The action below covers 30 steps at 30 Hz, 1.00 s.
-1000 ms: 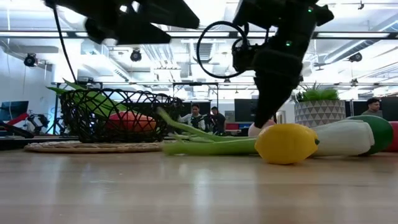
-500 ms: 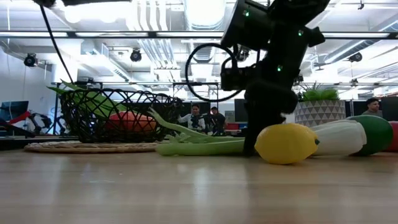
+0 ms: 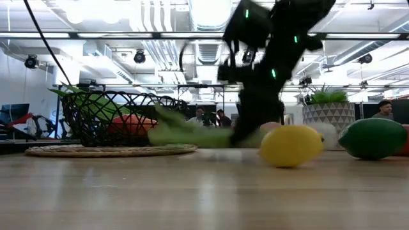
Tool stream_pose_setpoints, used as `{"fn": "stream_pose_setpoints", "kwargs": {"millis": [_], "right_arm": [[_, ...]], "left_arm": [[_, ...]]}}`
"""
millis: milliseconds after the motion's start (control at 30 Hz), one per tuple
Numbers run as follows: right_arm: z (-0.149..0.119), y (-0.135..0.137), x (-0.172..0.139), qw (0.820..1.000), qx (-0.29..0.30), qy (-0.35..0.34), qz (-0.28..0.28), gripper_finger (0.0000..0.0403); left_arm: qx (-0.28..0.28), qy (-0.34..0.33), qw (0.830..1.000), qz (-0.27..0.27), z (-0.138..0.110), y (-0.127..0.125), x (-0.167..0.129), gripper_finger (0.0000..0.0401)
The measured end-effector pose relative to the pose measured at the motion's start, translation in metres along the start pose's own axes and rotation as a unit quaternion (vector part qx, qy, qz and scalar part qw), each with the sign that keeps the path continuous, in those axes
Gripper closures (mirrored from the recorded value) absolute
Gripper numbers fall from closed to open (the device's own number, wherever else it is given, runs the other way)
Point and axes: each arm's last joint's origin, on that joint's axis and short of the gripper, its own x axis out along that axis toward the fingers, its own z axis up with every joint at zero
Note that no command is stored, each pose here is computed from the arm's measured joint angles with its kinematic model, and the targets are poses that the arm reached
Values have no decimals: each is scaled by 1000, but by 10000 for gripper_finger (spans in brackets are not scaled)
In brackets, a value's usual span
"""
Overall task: Build produce basket
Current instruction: Put the green celery into the black mesh basket
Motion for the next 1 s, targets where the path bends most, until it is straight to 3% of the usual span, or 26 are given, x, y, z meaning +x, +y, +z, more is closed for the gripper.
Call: {"fn": "stream_pose_setpoints", "kwargs": {"millis": [200,300,400,533,633,733,833,1000], "right_arm": [[43,-8,-45,994,-49,-102,12,360],[74,-14,-72,978,-79,-189,35,354],[104,-24,-92,948,-115,-287,80,354],[137,-44,-96,884,-180,-408,139,355],[158,-62,-89,837,-200,-491,134,354],[174,-83,-65,815,-192,-539,96,354],[185,-103,-28,803,-180,-563,72,354],[201,-135,32,820,-131,-552,74,353]], "left_arm": [[-1,-14,999,47,0,2,-11,24],[0,-17,998,62,-1,3,-11,24],[0,-17,998,66,-1,4,-9,24],[-7,-18,998,67,2,5,-9,24],[-15,-19,998,61,3,5,-13,24],[-18,-19,998,59,3,5,-14,24],[-19,-19,998,60,3,5,-13,24],[-21,-19,998,61,3,5,-13,24]]}}
